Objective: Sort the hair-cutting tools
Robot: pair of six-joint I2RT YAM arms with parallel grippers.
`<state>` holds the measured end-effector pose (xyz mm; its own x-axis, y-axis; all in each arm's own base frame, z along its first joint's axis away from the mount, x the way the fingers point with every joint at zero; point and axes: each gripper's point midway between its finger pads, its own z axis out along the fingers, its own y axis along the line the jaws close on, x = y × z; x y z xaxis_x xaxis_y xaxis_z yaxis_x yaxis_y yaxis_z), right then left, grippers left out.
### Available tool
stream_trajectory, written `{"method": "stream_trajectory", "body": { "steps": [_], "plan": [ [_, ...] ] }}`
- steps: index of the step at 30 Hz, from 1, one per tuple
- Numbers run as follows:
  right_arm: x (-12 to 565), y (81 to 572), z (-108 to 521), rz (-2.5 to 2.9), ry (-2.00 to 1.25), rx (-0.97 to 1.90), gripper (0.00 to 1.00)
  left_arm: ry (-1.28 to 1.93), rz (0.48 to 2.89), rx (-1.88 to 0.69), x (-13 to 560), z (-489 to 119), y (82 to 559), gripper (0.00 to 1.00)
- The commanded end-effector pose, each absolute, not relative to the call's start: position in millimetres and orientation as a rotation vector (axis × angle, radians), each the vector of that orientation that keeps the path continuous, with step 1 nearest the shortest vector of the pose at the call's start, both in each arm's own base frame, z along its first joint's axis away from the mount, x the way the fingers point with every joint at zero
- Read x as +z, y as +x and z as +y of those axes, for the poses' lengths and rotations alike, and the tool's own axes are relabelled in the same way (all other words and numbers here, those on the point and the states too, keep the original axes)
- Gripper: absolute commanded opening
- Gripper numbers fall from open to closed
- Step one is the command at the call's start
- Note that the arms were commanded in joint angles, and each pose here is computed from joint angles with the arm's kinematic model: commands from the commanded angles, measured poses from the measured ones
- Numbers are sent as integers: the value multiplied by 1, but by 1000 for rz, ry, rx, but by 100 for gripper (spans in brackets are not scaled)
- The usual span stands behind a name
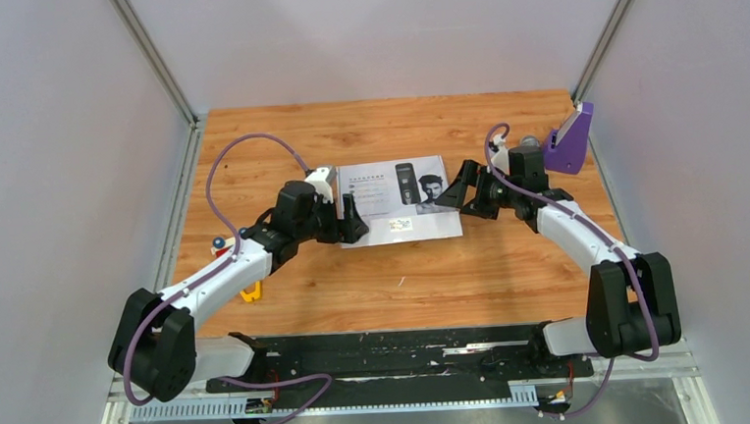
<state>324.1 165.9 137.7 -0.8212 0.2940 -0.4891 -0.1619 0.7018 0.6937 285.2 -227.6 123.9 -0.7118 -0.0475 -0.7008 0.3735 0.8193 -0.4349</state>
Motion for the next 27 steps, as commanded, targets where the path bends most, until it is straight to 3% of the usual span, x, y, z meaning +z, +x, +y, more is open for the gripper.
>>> {"method": "stream_trajectory", "body": {
  "steps": [1, 27],
  "plan": [
    [143, 318, 172, 2317, 79, 1068, 92, 203, 2286, -795, 127, -234, 278, 90],
    [128, 308, 170, 2385, 163, 1069, 92, 118, 2377, -747, 102, -226, 273, 90]
  ]
}}
